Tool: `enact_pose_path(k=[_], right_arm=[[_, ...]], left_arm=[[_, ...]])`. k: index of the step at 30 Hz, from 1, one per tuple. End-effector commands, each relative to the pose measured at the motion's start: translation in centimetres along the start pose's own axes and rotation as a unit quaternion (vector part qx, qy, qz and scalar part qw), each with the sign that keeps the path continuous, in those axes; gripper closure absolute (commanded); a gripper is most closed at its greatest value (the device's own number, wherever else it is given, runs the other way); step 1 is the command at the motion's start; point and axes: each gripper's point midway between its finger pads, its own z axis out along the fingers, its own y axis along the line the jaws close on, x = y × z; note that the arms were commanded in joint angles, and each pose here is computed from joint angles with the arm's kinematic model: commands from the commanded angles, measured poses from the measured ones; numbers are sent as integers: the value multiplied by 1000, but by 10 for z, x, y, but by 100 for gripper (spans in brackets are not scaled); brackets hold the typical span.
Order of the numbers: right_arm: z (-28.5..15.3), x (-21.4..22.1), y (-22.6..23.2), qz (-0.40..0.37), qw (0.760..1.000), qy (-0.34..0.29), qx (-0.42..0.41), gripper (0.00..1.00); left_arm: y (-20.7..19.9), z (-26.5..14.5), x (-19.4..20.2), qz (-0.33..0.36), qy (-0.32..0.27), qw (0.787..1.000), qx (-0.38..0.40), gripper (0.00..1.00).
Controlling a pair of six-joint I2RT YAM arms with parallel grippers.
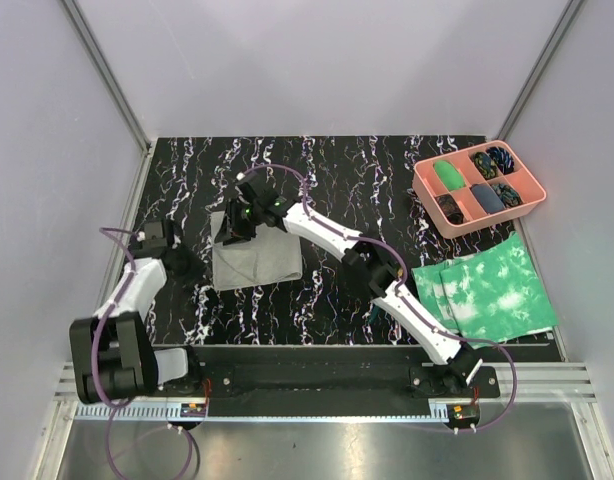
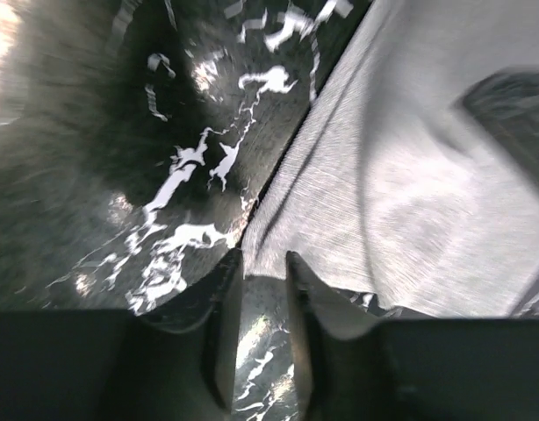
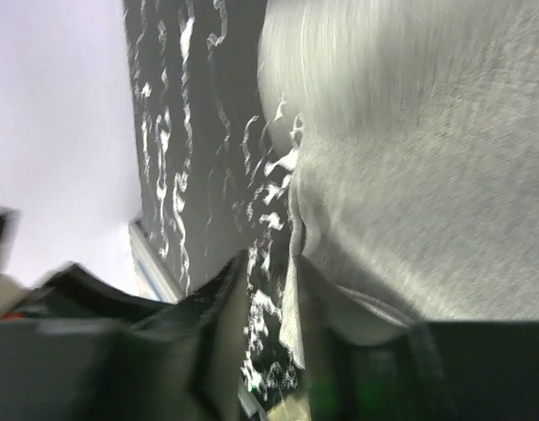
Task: Fold the napkin into a case and place the utensils inside
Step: Fold the rectangle-folded napkin at the center of the board.
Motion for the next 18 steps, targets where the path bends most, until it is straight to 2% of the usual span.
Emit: enact_pose_path(k=[1, 3, 4, 5, 7, 10, 12, 16, 18], right_arm=[[-48, -11, 68, -63, 995, 2, -76, 57], [-61, -10, 60, -83, 995, -1, -48, 52], [-90, -21, 78, -98, 994, -20, -54, 52], [-91, -16, 58, -93, 995, -16, -26, 51], [-125, -28, 62, -112, 993, -37, -20, 46], [-138, -18, 16, -111, 994, -14, 17, 42], [-142, -19, 7, -121, 992, -17, 10, 41], [-131, -12, -16, -101, 995, 4, -20, 41], [-125, -8, -18, -95, 995, 10, -33, 43]], left_arm=[[-15, -42, -38, 13, -88, 995, 37, 69], [-29, -57, -52, 26, -112, 992, 60, 66], [-39, -59, -52, 33, -105, 991, 82, 65], [-54, -66, -62, 42, -113, 987, 106, 65], [-70, -58, -58, 51, -69, 987, 139, 65], [-96, -41, -60, 55, -10, 982, 183, 68], [-109, -26, -65, 67, 10, 980, 186, 69], [-133, -4, -79, 79, 22, 978, 190, 70], [-129, 18, -81, 72, 37, 982, 169, 73]])
